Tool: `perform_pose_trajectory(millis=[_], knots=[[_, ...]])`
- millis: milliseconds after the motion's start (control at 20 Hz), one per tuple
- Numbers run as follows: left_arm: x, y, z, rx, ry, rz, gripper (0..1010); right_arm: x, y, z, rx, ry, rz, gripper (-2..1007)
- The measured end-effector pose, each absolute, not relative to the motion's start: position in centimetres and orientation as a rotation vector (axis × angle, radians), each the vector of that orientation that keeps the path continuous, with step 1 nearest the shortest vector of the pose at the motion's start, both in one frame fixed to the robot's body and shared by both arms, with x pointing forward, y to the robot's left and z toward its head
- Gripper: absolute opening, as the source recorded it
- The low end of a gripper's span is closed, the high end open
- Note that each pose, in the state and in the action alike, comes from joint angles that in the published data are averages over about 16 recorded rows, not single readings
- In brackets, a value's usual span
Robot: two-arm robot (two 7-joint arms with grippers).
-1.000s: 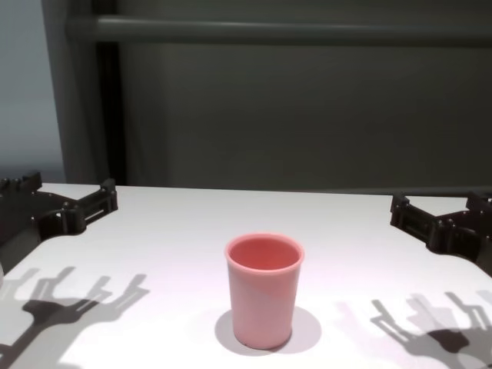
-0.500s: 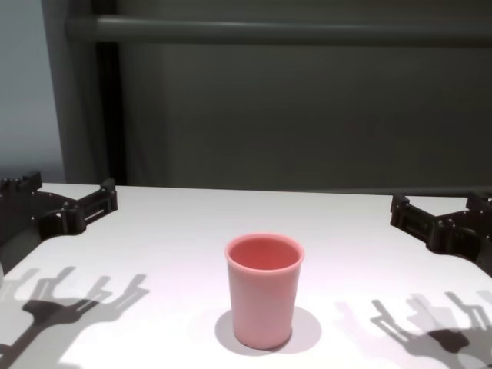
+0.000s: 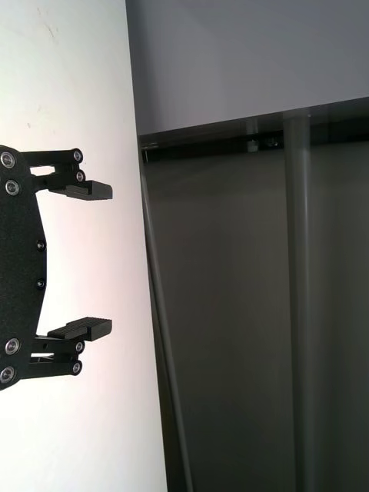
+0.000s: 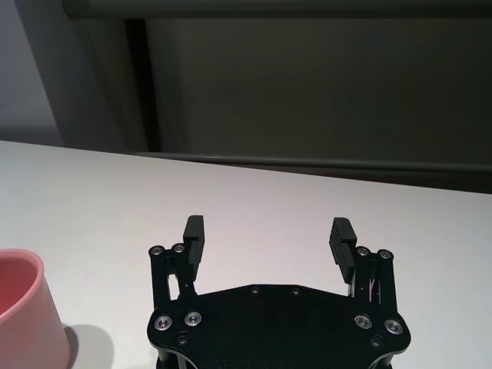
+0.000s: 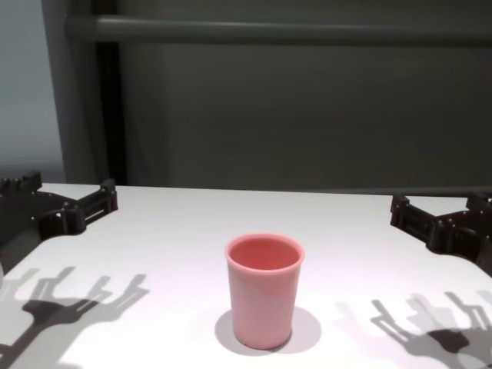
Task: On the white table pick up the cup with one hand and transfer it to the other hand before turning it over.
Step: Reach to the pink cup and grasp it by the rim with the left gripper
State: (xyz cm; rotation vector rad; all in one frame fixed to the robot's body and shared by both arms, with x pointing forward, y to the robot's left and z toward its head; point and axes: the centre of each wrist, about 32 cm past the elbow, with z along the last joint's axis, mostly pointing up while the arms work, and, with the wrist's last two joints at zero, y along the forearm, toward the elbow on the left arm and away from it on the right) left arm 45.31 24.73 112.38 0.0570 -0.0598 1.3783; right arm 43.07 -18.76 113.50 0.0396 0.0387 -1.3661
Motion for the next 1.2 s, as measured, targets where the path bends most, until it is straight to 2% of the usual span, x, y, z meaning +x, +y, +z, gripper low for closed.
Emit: perform_pose_trajectory(millis=[1200], knots=[[45.33, 24.8, 112.26, 0.06, -0.059, 1.376, 1003, 43.07, -18.76, 113.5, 0.04, 0.039, -1.366, 1002]])
